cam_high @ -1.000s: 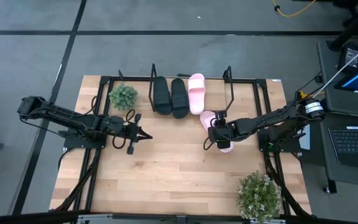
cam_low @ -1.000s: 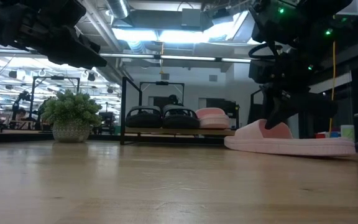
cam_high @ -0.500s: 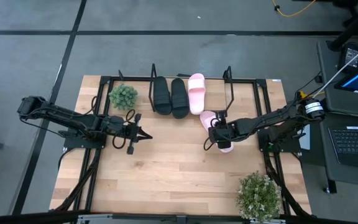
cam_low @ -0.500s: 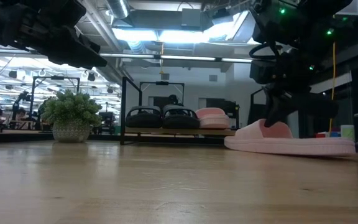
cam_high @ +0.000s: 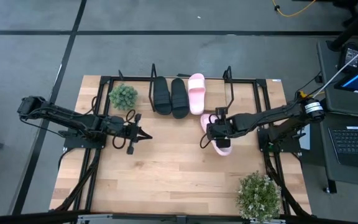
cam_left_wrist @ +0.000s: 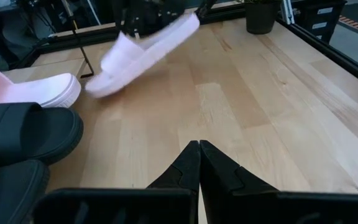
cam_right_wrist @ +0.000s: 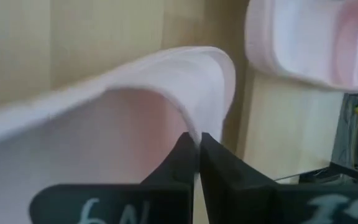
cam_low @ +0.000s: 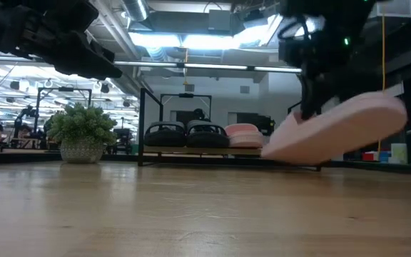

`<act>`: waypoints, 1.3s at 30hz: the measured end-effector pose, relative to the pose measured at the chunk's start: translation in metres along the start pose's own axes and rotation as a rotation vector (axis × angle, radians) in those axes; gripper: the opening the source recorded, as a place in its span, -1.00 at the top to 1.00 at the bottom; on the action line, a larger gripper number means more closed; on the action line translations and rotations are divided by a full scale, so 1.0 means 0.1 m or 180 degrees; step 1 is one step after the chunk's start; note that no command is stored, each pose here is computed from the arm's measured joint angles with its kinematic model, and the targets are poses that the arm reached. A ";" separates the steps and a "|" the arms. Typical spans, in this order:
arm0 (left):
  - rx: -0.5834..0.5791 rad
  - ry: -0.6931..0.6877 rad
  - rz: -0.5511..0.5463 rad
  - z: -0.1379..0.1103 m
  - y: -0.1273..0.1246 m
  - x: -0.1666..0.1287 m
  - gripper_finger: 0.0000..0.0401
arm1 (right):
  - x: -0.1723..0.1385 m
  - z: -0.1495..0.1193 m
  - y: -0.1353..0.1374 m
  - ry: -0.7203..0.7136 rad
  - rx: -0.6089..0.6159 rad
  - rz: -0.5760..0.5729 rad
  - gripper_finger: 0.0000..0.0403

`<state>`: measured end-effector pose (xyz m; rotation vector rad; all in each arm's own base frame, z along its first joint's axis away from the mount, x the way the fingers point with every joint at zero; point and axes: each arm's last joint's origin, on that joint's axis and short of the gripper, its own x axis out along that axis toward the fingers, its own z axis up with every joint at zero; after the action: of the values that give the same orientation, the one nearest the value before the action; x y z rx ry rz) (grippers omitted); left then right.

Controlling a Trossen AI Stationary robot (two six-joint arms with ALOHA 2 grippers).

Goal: Pick and place slides into the shelf
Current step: Put the pink slide on the shelf

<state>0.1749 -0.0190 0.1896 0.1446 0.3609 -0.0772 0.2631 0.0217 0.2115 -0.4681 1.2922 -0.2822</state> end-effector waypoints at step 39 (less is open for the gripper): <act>0.0012 0.0091 -0.0009 -0.03 0.00 0.00 1.00 | -0.65 0.25 -0.84 0.0028 0.1003 -0.1307 0.95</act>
<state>0.1739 -0.0189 0.1870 0.1490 0.3896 -0.0787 0.2757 -0.0177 0.3122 -0.4587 1.1261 -0.8197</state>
